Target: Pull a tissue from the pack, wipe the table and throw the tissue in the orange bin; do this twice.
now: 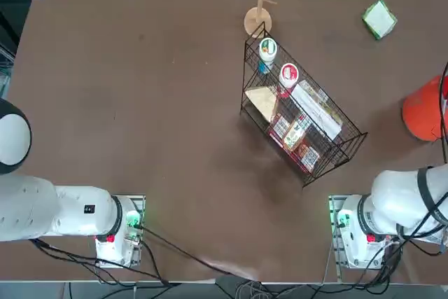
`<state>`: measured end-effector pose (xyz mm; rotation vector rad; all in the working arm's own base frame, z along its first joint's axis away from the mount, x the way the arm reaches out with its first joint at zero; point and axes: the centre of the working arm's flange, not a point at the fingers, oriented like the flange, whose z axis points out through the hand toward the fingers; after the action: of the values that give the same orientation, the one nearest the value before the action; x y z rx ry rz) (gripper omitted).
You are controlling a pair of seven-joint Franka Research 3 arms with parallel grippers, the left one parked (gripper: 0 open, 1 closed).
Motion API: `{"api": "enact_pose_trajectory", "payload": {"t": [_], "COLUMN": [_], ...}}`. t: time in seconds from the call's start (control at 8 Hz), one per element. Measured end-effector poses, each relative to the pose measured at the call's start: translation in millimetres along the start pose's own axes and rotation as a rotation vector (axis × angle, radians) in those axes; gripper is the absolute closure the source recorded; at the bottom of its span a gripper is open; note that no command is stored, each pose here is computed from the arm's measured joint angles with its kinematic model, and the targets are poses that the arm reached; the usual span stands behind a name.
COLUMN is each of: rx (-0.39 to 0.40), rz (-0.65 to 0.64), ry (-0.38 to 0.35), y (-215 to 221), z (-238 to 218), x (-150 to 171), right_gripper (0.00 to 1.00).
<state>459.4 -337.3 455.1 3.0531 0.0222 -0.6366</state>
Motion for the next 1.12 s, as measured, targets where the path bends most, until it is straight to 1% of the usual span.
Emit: {"api": "enact_pose_trajectory", "payload": {"t": [0.12, 0.38, 0.5, 0.62, 0.88, 1.12], "rx": [0.012, 0.001, -0.024, -0.066, -0.146, -0.218], "rz": [-0.012, -0.053, -0.079, -0.109, -0.179, -0.28], "ry": [0.045, 0.123, 0.157, 0.202, 0.292, 0.364], "y": [-9, -33, -45, -57, -83, -110], "z": [-13, -43, -53, -58, -57, -50], "x": [7, 29, 46, 68, 116, 157], "right_gripper": [0.0, 0.0, 0.0, 0.0, 0.0, 0.0]}}
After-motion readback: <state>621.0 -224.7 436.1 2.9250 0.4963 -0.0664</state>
